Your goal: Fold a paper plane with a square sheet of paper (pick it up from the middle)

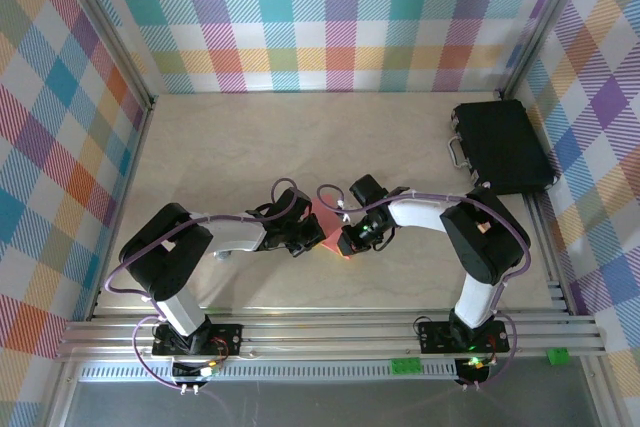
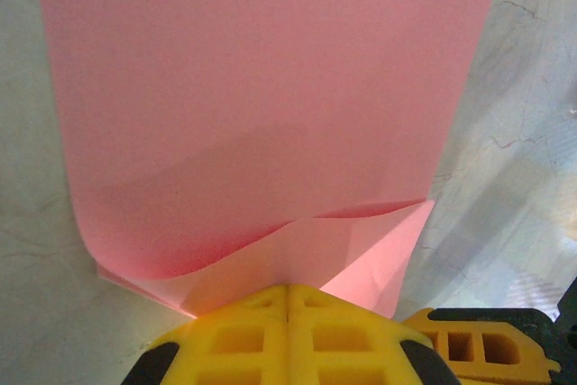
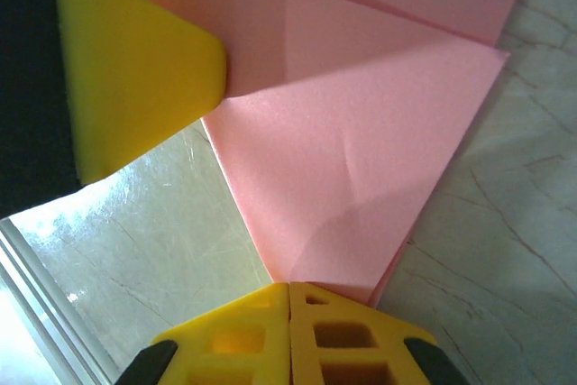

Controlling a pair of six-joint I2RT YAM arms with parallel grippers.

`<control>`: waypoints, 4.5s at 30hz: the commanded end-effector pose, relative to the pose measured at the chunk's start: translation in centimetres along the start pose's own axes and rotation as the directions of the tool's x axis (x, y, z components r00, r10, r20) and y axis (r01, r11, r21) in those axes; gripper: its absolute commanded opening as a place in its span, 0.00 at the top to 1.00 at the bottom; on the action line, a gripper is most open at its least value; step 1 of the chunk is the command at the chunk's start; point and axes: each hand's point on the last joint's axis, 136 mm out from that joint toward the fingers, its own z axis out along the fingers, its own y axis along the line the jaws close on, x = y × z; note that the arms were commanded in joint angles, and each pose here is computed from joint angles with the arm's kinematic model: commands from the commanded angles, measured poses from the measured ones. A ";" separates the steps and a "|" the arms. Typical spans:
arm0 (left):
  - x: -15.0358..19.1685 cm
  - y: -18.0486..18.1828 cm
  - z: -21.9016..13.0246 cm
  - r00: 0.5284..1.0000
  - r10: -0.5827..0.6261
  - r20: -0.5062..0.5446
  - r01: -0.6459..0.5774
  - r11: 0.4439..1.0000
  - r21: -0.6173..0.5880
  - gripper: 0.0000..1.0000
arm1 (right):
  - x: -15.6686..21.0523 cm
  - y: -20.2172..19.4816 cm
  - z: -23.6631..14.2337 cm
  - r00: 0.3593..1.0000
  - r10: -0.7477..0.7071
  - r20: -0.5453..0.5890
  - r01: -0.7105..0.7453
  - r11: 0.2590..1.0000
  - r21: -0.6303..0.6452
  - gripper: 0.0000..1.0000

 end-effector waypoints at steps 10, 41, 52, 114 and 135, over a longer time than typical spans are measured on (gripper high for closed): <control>0.0 8.8 0.6 0.997 -0.066 0.026 0.071 0.953 -0.295 1.00 | 5.2 -2.3 -0.7 0.977 0.199 -0.076 -0.190 0.975 0.114 0.93; -1.1 -0.7 -0.7 0.996 0.080 0.025 -0.080 0.997 0.004 0.99 | -1.2 -0.7 0.0 0.968 0.241 0.068 -0.243 0.970 0.026 0.95; 0.0 -3.4 -0.6 0.994 0.096 0.060 -0.100 0.994 0.053 0.97 | -0.6 -1.8 0.8 0.938 0.341 0.061 -0.344 0.937 0.057 0.98; -8.6 4.6 -3.4 0.953 -0.010 0.304 0.024 0.999 -0.042 0.86 | -1.1 -3.2 0.3 0.944 0.318 0.092 -0.328 0.935 0.138 0.96; -4.9 0.9 -5.9 0.991 0.045 0.126 -0.059 0.993 0.104 0.63 | -5.5 1.9 -3.5 0.871 0.398 0.289 -0.371 0.917 -0.147 0.77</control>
